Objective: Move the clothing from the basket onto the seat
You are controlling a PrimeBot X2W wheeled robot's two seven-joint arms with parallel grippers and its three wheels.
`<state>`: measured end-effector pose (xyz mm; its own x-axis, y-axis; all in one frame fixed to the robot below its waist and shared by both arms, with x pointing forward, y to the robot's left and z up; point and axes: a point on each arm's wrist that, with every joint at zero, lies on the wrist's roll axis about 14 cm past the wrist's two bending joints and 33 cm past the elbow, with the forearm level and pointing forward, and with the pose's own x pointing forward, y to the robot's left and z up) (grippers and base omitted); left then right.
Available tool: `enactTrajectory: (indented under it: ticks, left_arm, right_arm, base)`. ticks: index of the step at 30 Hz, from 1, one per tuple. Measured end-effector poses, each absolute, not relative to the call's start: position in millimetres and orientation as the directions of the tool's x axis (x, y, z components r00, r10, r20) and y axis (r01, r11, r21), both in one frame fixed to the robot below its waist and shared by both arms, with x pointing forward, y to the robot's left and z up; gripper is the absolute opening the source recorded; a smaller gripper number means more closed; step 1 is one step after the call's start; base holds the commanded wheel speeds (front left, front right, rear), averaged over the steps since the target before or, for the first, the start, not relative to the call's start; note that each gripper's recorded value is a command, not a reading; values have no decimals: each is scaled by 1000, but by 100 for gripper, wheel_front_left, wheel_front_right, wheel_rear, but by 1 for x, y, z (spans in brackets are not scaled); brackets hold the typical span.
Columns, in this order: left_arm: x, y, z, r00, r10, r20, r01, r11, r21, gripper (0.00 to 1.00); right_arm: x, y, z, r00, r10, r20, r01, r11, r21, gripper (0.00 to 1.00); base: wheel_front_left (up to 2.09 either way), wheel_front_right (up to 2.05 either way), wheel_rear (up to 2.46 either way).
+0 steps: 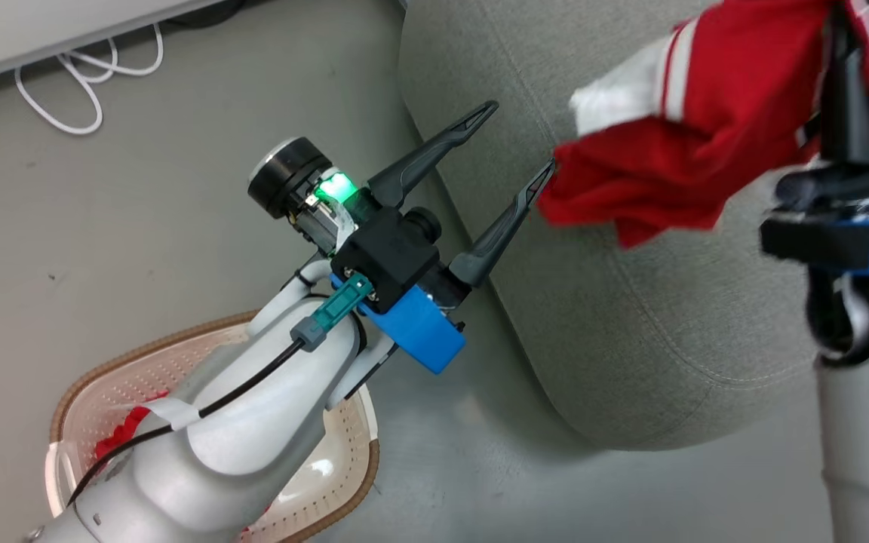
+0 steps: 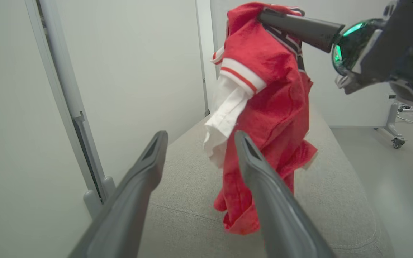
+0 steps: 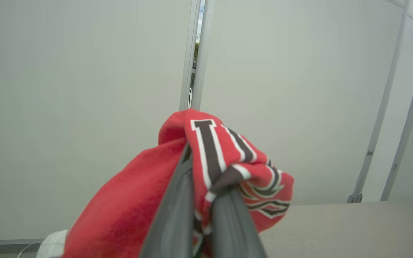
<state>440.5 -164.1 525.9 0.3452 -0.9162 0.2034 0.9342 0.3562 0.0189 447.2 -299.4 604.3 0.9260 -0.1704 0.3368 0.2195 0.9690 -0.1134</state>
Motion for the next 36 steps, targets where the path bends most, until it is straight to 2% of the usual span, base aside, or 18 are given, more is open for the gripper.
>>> enactTrajectory:
  ticks: [8, 15, 19, 26, 30, 36]
  left_arm:
    - [477, -155, 489, 376, -910, 177, 924, 383, 5, 100]
    - [504, -140, 440, 414, -901, 129, 910, 415, -22, 100]
    - [511, -133, 411, 431, -897, 96, 903, 427, -52, 100]
    - [515, -123, 376, 451, -891, 50, 891, 445, -88, 100]
    - [515, -119, 371, 456, -889, 41, 888, 451, -92, 100]
    - [514, -118, 373, 459, -887, 45, 886, 454, -90, 100]
  right_arm:
    - [503, -344, 663, 850, -168, 499, 315, 921, -227, 0]
    - [540, -385, 675, 811, -193, 552, 410, 861, -300, 0]
    - [557, -414, 642, 839, -254, 482, 439, 839, -322, 0]
    - [575, -442, 553, 898, -346, 271, 428, 828, -361, 0]
    - [569, -456, 505, 892, -424, 157, 452, 836, -310, 0]
    - [550, -457, 438, 881, -473, -28, 447, 849, -282, 0]
  base:
    - [0, 0, 0]
    - [0, 0, 0]
    - [0, 0, 0]
    - [0, 0, 0]
    - [0, 0, 0]
    - [0, 0, 0]
